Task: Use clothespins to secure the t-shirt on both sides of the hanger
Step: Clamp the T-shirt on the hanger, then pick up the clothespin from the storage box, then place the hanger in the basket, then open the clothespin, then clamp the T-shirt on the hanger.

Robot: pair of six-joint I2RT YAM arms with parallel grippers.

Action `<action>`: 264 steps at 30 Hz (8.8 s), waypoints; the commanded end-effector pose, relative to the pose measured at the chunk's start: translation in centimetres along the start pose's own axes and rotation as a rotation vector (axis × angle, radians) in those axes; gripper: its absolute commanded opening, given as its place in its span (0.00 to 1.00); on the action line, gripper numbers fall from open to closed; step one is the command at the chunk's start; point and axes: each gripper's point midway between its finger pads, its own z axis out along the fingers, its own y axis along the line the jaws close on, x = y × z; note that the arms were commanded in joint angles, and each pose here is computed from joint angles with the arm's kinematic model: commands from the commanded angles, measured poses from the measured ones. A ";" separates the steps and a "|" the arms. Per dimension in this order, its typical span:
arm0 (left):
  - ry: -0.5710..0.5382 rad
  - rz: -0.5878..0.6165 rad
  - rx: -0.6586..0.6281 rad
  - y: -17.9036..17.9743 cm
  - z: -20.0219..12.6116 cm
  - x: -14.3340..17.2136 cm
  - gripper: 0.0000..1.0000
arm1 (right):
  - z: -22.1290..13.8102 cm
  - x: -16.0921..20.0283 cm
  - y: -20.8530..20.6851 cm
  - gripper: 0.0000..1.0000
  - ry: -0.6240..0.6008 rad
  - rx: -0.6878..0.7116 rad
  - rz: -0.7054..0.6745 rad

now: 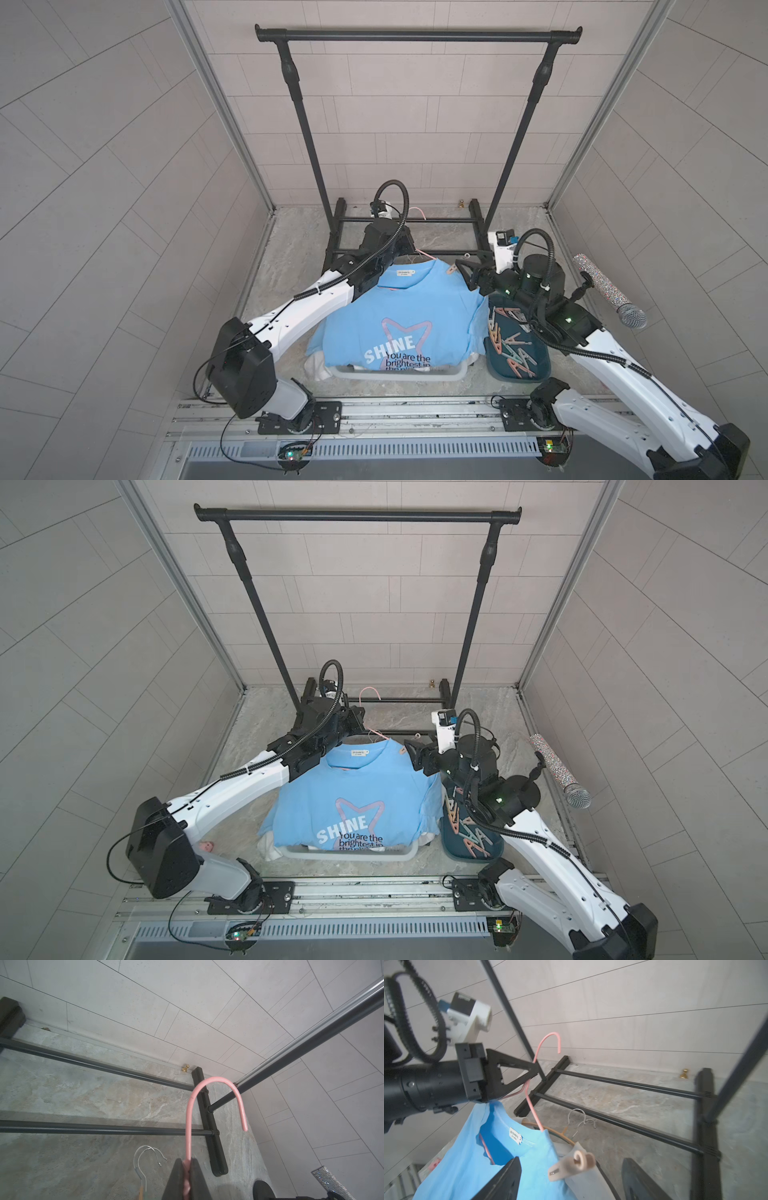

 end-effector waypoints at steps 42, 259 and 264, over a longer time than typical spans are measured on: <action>0.133 0.096 -0.216 4.8 4.1 6.3 0.00 | -4.8 26.4 -13.8 0.13 0.525 0.667 0.392; -0.316 0.005 -0.195 15.9 -13.3 -8.7 0.81 | 13.6 11.0 23.5 0.00 0.137 -1.029 -0.934; -0.267 -0.034 -0.218 17.6 -12.2 -7.8 0.81 | 15.6 13.2 23.2 0.00 0.162 -1.022 -1.006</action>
